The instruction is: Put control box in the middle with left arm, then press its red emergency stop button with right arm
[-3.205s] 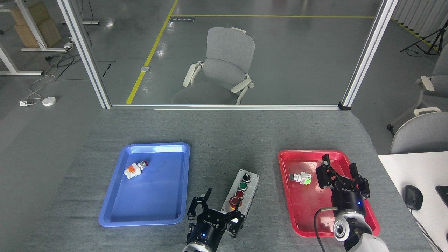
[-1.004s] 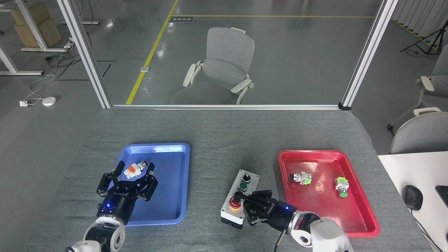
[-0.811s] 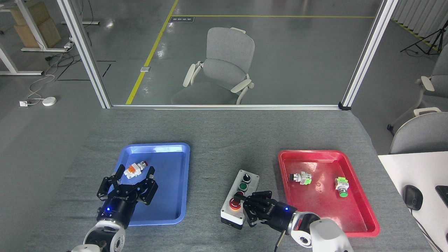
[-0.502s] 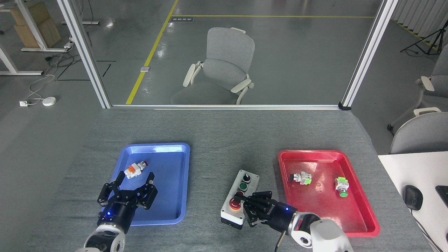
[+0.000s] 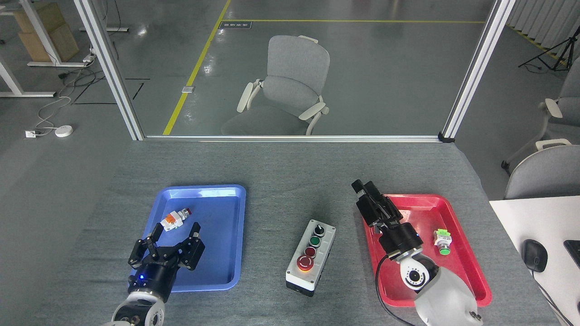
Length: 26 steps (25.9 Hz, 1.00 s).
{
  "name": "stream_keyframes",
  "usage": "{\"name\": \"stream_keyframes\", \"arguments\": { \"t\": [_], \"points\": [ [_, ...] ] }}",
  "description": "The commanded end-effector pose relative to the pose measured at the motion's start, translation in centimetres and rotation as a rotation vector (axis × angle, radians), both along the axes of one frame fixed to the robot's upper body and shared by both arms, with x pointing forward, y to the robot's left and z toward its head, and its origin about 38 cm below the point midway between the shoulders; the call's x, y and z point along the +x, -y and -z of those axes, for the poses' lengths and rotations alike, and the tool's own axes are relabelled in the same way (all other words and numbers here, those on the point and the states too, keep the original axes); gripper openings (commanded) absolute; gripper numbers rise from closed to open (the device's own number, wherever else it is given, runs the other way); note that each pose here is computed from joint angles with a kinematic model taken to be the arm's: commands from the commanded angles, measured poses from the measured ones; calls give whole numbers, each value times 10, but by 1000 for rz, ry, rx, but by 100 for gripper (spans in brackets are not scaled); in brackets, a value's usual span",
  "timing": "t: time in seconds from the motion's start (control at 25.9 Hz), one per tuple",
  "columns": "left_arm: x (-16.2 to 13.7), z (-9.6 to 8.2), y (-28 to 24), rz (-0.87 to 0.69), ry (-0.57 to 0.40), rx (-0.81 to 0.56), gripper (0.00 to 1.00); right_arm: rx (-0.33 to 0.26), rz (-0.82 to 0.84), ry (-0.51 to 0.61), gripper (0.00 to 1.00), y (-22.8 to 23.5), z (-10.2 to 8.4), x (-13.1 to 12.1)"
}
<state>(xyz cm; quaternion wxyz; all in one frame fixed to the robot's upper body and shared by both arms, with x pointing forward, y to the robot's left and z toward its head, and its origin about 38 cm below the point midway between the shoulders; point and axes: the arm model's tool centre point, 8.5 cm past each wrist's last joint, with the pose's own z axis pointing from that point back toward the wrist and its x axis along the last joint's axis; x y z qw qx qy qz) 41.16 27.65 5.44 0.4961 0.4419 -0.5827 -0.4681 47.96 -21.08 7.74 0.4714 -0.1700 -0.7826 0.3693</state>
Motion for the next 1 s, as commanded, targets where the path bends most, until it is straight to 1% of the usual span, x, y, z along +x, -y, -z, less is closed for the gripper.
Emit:
{"name": "stream_keyframes", "arguments": {
  "t": [0.0, 0.04, 0.08, 0.12, 0.15, 0.19, 0.23, 0.27, 0.31, 0.39, 0.46, 0.54, 0.62, 0.73, 0.97],
  "points": [
    [0, 1, 0, -2, -1, -6, 99, -64, 170, -86, 100, 38, 6, 9],
    [0, 1, 0, -2, -1, -6, 99, -110, 231, -126, 100, 47, 13, 8],
    [0, 0, -1, -3, -1, -6, 99, -175, 284, -150, 100, 51, 17, 8],
    [0, 0, -1, -3, -1, -6, 100, -250, 328, -163, 100, 54, 20, 6],
    [0, 0, 0, -3, 1, -6, 99, -345, 387, -179, 100, 56, 27, -3],
    [0, 0, -1, -3, -1, -6, 99, -402, 432, -185, 100, 59, 32, -11],
    [0, 0, -1, -3, -1, -6, 99, -449, 470, -173, 100, 60, 32, -19],
    [0, 0, 0, -2, 0, -6, 99, -467, 508, -154, 100, 64, 29, -26],
    [0, 0, -1, -4, 1, -6, 99, -468, 531, -138, 100, 68, 31, -37],
    [0, 0, 0, -3, 1, -6, 99, -431, 602, -81, 100, 82, 30, -55],
    [0, 0, 0, -3, 1, -6, 100, -405, 661, -34, 100, 92, 30, -64],
    [0, 0, 0, -3, 1, -6, 99, -395, 679, -41, 100, 96, 32, -67],
    [0, 0, 0, -3, 1, -6, 99, -375, 714, -76, 100, 104, 41, -76],
    [0, 1, 0, -2, -1, -6, 99, -347, 736, -99, 100, 103, 48, -82],
    [0, 1, 0, -2, -1, -6, 100, -362, 706, -102, 100, 96, 52, -83]
  ]
}}
